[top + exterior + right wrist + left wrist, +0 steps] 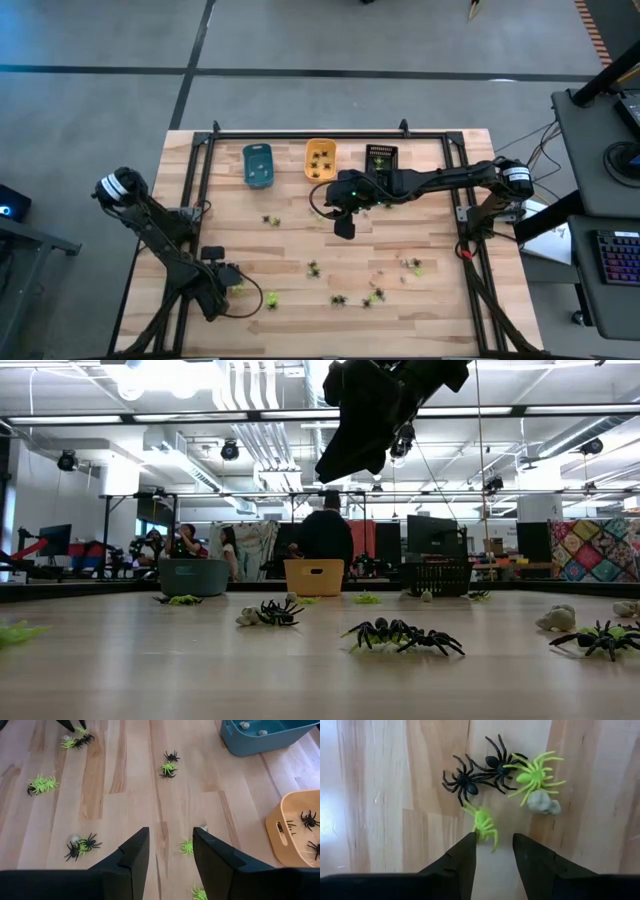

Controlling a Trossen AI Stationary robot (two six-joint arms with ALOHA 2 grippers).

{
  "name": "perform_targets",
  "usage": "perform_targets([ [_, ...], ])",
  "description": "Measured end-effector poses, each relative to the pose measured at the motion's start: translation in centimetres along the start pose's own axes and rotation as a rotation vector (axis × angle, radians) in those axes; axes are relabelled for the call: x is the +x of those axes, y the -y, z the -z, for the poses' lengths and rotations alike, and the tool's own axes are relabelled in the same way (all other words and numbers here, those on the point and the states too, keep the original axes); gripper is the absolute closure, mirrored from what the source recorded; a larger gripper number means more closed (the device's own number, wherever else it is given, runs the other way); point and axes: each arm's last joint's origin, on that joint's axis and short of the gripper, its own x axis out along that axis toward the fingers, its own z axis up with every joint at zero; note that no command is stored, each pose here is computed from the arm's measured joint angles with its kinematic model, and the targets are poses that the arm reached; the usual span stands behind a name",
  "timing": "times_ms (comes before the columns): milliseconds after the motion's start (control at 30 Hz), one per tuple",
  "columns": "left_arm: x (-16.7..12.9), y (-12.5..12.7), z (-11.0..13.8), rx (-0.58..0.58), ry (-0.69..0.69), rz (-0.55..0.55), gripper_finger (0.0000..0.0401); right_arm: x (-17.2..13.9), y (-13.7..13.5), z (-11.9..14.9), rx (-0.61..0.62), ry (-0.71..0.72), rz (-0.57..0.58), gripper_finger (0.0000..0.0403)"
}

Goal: Sort Halloween decoration
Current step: Put the green spider toy into the black bin

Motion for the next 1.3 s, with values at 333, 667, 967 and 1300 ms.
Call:
perform_targets([
  [333,0.0,0.0,0.0,-0.028,0.001,0.001,0.0311,0.0,0.0,0.0,-0.003,0.000,0.000,0.0261],
  [667,0.1,0.0,0.0,-0.060,0.006,-0.008,0.0377,0.2,0.0,0.4,-0.001,-0.007,0.000,0.0259],
  [967,-0.8,-0.4,0.2,-0.075,0.060,-0.003,0.0401,0.4,0.1,0.7,-0.005,-0.013,0.001,0.0264],
  [1300,-4.3,-1.6,0.0,-0.110,0.236,0.083,0.0401,0.7,0.1,1.1,-0.028,-0.002,0.000,0.0257],
])
